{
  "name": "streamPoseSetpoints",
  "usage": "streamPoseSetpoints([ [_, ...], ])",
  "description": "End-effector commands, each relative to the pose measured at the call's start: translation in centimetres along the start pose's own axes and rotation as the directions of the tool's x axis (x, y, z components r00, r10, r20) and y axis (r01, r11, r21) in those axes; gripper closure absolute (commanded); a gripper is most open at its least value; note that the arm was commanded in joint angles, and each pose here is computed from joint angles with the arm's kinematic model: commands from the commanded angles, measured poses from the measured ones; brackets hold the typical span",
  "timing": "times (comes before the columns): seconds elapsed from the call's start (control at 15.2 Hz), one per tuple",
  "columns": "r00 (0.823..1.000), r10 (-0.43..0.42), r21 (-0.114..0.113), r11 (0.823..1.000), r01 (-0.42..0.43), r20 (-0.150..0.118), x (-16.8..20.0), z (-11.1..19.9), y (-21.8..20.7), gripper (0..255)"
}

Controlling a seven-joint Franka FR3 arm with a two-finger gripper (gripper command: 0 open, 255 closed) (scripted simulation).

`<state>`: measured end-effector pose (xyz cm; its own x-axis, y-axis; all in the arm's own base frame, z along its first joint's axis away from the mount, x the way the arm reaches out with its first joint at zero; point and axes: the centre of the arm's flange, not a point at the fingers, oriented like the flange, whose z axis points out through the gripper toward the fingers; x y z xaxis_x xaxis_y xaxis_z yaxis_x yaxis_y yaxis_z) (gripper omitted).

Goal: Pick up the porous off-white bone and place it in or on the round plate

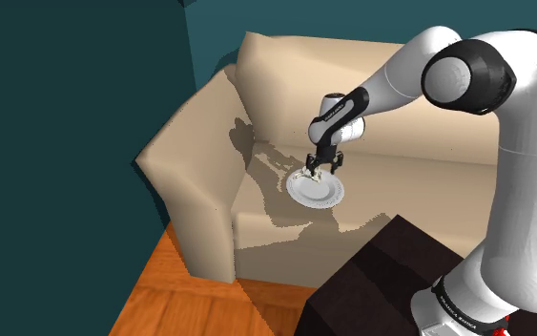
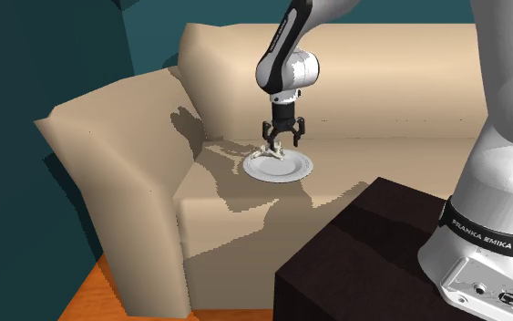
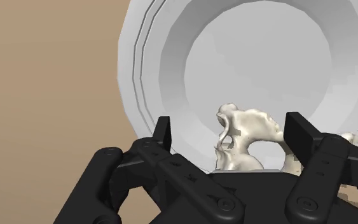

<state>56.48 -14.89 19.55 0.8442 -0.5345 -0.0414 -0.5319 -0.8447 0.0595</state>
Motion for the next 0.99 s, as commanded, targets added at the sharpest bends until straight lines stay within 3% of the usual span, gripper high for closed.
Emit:
streamPoseSetpoints([
  [0.0,1.000,0.000,-0.001,1.000,0.000,0.002,0.0,0.1,0.0,0],
  [0.13,1.000,0.000,-0.001,1.000,0.000,0.002,-0.1,0.0,0.0,0],
  [0.4,1.000,0.000,-0.001,1.000,0.000,0.002,-0.1,-5.0,0.0,0],
  [0.92,1.000,0.000,-0.001,1.000,0.000,0.002,-0.1,-5.0,0.0,0],
])
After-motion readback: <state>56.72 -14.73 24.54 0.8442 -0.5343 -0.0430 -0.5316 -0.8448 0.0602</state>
